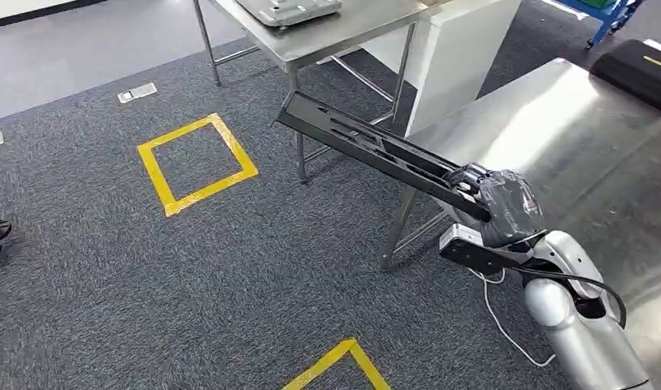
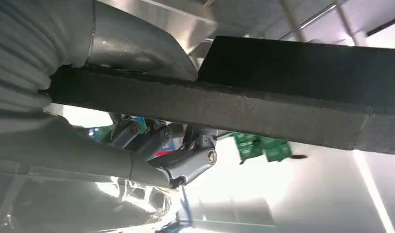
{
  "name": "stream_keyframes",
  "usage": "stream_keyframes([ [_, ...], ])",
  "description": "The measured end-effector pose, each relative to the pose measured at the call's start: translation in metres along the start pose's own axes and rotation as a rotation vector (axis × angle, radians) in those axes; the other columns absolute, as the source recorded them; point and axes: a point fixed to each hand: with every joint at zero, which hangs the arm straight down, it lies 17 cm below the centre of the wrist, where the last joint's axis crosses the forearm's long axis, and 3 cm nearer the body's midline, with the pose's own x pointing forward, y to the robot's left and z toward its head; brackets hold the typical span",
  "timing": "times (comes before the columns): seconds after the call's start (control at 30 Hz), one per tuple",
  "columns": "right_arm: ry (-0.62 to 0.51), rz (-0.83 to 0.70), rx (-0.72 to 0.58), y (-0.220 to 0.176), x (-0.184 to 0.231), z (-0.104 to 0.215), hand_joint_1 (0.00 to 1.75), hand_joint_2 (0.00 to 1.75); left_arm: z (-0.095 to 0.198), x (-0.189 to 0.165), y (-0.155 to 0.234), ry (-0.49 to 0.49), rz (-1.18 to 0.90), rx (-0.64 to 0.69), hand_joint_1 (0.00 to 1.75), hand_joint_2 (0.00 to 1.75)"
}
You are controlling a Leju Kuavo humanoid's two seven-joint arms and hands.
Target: Take the parts from the cabinet and place them on the table.
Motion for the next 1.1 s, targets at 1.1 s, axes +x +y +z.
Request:
stream_keyframes([
  [1.1, 0.063, 0.027, 0.018, -0.008, -0.033, -0.010, 1.71, 1.75, -0.001, 0.001, 0.003, 0.001, 0.012, 0.011, 0.00, 1.75],
])
